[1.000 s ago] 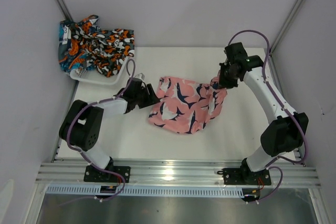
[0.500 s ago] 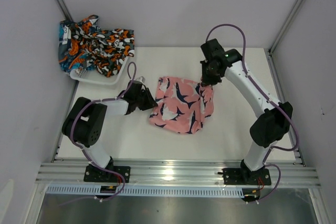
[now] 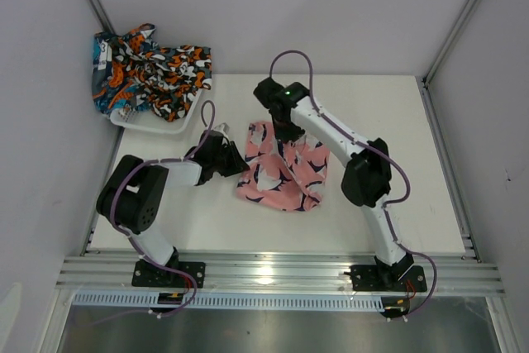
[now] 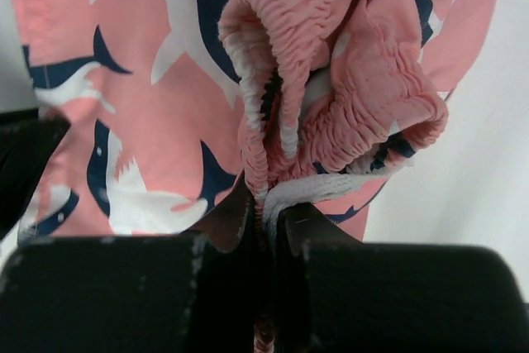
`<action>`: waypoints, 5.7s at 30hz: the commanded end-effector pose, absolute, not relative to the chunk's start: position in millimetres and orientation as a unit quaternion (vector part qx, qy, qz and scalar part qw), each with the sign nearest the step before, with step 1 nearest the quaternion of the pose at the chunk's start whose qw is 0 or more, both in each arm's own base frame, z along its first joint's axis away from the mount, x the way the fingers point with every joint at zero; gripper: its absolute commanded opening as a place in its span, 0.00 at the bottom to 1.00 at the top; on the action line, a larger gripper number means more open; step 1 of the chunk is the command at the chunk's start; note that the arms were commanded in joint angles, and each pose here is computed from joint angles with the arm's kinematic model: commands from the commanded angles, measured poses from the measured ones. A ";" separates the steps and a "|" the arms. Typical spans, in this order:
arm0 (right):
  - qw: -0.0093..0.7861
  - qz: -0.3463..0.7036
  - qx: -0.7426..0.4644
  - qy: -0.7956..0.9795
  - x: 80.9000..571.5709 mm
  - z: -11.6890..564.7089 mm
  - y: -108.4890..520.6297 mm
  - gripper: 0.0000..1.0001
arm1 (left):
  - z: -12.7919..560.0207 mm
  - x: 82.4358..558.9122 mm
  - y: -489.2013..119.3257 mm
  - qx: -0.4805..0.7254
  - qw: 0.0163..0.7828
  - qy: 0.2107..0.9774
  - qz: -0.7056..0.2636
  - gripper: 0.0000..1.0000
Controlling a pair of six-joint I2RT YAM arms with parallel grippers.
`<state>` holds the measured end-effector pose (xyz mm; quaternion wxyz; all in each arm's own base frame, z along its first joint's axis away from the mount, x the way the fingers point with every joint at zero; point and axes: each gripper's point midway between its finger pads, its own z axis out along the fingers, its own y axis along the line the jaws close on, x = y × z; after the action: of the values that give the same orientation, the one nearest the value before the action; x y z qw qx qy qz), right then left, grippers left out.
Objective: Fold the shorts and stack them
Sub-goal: Fold the shorts, then neatly place the folded shorts to the corner
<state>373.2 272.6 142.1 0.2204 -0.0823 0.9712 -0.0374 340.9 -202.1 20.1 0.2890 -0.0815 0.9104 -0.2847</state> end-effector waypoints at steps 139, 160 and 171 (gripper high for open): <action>0.137 0.359 -0.024 0.923 444.2 6.5 209.2 0.26 | 118.1 250.7 -262.3 0.047 0.357 0.885 -0.295 0.50; 0.367 0.199 0.458 0.785 486.3 84.3 -85.5 0.16 | 122.3 256.1 -255.7 0.046 0.368 0.885 -0.280 0.50; 0.382 0.049 0.477 0.790 443.7 116.6 -112.2 0.99 | 121.8 251.4 -250.4 0.044 0.369 0.886 -0.278 0.50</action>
<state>460.7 -104.2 81.6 0.3507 0.4898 0.7898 0.1152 250.7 -253.6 113.9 0.3559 0.0388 0.8914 -0.2780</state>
